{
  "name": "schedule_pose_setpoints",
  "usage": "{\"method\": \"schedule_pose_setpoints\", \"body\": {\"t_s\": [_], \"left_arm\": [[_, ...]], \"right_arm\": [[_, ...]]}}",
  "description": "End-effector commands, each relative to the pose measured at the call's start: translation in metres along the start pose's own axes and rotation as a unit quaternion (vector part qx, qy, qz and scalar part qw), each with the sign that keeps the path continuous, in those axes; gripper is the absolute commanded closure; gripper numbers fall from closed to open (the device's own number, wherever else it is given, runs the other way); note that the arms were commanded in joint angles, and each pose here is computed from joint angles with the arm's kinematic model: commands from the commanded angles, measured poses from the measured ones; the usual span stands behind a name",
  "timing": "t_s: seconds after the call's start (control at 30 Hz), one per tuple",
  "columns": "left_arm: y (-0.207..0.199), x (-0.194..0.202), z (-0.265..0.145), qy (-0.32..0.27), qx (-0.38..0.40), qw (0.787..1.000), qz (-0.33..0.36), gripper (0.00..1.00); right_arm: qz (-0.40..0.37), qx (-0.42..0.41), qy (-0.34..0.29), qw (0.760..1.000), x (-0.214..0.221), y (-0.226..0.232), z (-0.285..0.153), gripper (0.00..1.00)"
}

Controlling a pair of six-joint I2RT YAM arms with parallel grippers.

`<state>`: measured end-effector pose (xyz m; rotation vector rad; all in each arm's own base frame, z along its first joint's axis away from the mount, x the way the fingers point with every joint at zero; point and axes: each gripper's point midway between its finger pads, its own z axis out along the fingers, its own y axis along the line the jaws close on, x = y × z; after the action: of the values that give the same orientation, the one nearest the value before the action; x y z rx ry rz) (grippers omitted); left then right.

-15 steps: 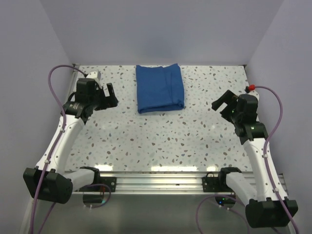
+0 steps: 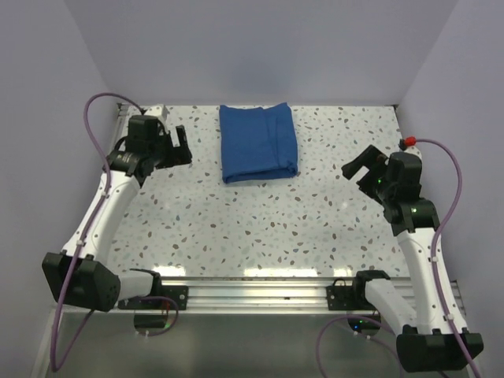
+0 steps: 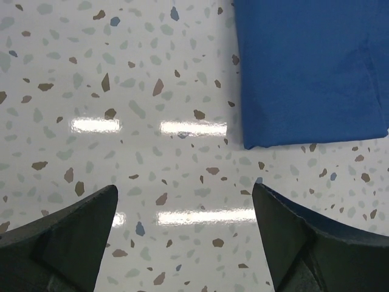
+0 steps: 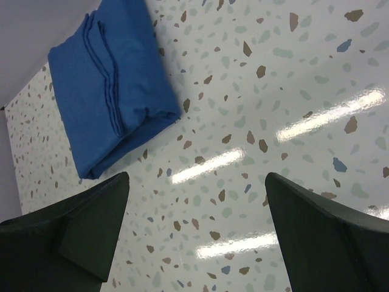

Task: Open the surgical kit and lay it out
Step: Open the surgical kit at the center of the board.

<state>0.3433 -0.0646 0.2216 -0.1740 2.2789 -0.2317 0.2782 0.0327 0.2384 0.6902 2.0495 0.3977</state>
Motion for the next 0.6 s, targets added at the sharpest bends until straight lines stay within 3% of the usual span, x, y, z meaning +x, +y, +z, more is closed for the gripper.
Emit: {"method": "schedule_pose_setpoints", "body": {"t_s": [0.0,0.2,0.33,0.57], "left_arm": [[-0.019,-0.037,0.009,-0.035,0.010,0.999,0.035,0.04],[-0.102,-0.037,0.058,-0.008,-0.015,0.988,0.153,0.04],[-0.169,-0.009,0.093,0.022,-0.004,0.977,0.210,0.05],[-0.238,0.003,0.154,0.017,-0.012,0.981,0.193,0.05]], "right_arm": [[0.007,-0.003,-0.032,0.999,-0.019,0.009,-0.014,0.01],[-0.006,-0.010,-0.015,1.000,-0.010,0.009,-0.007,0.01],[-0.026,-0.012,-0.012,1.000,-0.008,0.008,-0.010,0.01],[-0.033,-0.016,0.016,0.999,0.005,0.005,-0.014,0.01]]}}
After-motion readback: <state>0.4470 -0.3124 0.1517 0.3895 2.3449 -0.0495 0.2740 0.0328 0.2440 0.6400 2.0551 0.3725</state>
